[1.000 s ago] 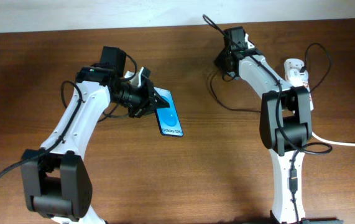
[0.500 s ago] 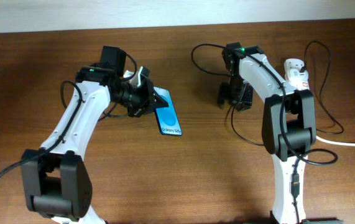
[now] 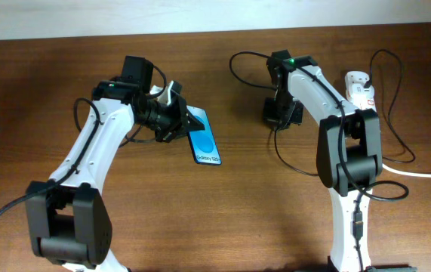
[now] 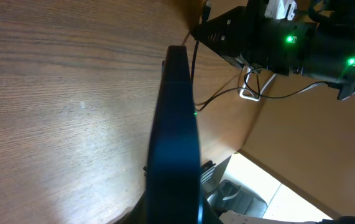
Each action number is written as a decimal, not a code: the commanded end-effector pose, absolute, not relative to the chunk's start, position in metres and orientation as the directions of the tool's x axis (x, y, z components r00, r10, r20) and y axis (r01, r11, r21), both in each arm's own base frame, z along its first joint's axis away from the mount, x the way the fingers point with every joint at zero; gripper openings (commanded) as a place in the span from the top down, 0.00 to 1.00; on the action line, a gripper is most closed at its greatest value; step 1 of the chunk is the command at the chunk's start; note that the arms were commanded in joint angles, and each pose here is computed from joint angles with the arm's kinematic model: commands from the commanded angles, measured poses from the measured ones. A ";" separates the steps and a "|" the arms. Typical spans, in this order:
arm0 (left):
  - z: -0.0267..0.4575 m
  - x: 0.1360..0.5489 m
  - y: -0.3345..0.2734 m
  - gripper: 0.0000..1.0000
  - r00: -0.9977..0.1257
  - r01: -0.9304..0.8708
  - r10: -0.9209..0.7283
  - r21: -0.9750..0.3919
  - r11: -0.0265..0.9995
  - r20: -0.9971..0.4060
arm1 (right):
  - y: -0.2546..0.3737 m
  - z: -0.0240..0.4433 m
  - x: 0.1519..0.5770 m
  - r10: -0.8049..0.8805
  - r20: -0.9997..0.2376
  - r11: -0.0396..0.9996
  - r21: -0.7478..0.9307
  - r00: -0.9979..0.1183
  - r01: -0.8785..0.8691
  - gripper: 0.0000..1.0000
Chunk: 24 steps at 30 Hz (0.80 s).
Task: Plug charger to phone and switch on socket
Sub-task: 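Reach the right gripper to the black cable and grasp the USB-C plug, then insert the USB-C plug into the phone's bottom port with the right gripper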
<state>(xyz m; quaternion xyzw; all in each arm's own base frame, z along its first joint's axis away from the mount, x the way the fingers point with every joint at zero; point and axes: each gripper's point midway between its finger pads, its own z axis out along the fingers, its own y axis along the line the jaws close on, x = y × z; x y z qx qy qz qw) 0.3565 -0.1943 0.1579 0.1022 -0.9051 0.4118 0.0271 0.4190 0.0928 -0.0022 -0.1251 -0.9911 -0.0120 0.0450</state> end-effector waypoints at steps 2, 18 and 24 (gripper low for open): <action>0.161 0.359 -0.198 1.00 -0.978 -0.205 -0.153 -0.763 0.613 0.139 | 0.086 -0.011 0.397 0.242 0.172 0.970 -0.053 -0.955 0.237 0.96; 0.273 0.393 -0.234 1.00 -0.943 0.334 0.040 -0.935 0.120 -0.331 | 0.204 0.294 0.258 -0.154 -0.394 0.820 0.461 -0.906 -0.340 0.95; 0.283 0.400 -0.236 1.00 -0.919 0.395 0.029 -0.913 0.104 -0.394 | 0.199 0.278 0.220 -0.048 -0.508 0.828 0.461 -0.860 -0.319 0.95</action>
